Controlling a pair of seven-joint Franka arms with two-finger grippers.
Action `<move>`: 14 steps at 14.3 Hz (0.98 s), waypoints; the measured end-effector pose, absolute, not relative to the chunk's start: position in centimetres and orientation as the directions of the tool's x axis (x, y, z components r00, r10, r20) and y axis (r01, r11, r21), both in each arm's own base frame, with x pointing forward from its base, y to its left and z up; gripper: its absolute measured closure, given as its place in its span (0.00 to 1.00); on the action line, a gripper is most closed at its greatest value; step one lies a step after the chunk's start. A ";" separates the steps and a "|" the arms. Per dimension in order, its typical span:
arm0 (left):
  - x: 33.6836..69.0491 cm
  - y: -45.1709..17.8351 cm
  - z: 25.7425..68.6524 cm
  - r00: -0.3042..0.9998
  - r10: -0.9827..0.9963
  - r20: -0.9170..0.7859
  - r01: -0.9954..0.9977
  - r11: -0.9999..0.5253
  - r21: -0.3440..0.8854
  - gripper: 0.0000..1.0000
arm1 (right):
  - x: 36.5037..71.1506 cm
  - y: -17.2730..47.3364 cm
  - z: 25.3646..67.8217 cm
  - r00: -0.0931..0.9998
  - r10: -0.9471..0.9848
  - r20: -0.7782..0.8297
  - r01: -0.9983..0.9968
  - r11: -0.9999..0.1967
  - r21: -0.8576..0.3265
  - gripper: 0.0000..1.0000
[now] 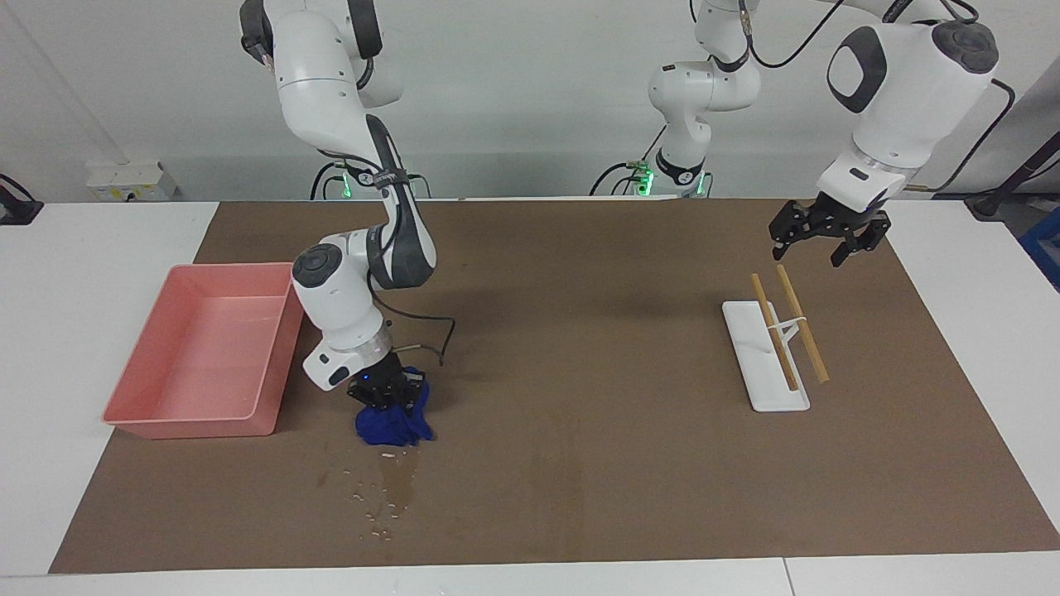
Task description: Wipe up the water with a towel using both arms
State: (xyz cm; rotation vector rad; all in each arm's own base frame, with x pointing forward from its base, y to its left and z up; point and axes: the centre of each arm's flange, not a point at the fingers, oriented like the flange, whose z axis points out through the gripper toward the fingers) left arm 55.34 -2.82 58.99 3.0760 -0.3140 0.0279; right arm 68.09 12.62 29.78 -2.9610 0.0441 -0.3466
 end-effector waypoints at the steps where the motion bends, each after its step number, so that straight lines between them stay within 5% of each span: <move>1: 55.0 -3.2 61.0 0.978 -0.210 0.014 -0.211 -0.976 0.050 0.00 | 68.9 12.4 29.6 0.971 -0.053 0.235 -0.015 -0.987 -0.163 0.78; 3: 54.5 -3.8 63.2 0.974 -0.226 -0.005 -0.225 -0.973 0.046 0.00 | 70.0 12.1 29.6 0.967 -0.059 0.249 -0.018 -0.986 -0.164 0.78; 14: 54.6 -3.7 61.1 0.972 -0.227 -0.062 -0.225 -0.973 0.044 0.00 | 73.3 12.2 29.3 0.954 -0.063 0.293 -0.014 -0.986 -0.167 0.78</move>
